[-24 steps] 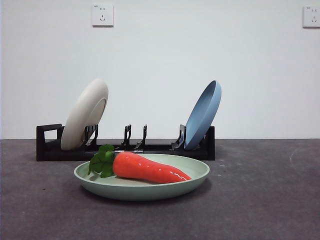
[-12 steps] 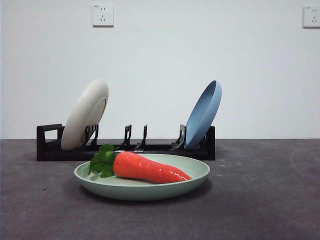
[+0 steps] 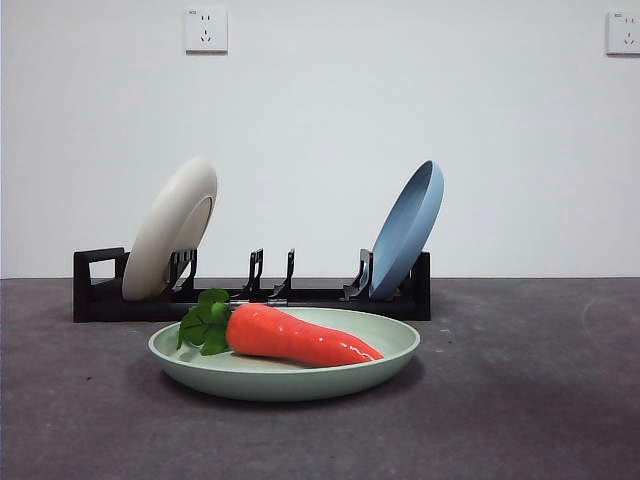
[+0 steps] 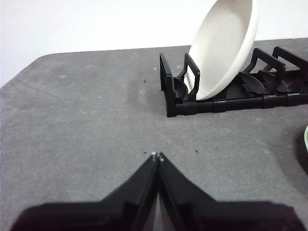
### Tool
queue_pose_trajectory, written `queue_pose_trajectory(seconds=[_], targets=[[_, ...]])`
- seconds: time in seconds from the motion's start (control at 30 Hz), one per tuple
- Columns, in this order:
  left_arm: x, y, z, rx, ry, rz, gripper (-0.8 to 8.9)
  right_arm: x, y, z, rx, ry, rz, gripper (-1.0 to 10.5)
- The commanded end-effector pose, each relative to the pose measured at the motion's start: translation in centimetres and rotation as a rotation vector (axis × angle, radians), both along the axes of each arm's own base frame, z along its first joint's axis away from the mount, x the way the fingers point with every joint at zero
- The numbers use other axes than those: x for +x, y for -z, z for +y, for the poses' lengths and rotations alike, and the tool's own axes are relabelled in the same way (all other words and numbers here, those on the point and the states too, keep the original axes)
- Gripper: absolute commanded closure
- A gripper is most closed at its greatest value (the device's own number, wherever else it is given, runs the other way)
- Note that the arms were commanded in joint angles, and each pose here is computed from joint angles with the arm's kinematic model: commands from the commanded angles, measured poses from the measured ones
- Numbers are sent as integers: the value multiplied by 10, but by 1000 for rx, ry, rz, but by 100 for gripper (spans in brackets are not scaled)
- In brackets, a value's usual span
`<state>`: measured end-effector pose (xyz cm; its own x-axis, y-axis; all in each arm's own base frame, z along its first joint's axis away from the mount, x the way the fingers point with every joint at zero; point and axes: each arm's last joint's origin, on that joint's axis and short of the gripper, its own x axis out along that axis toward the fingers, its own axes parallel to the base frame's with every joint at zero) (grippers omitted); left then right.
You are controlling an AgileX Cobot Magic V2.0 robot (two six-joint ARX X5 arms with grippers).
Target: Take the green plate from the plate rack,put the plate on the table,take the carrot from the table,put the carrot in the plate
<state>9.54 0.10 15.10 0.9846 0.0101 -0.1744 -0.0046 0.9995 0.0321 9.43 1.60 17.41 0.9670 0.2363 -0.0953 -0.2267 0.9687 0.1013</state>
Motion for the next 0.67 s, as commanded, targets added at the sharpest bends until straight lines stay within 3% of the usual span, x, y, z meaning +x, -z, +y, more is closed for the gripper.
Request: queue_pose_trajectory(seconds=[0.03, 0.37, 0.67], targets=[[0, 4, 0, -7, -2, 8, 817, 1, 11, 0, 22, 8, 6, 946], [0, 4, 0, -7, -2, 8, 817, 0, 25, 0, 36, 9, 83, 946], [0, 4, 0, -7, -2, 8, 817, 0, 25, 0, 36, 10, 84, 946]])
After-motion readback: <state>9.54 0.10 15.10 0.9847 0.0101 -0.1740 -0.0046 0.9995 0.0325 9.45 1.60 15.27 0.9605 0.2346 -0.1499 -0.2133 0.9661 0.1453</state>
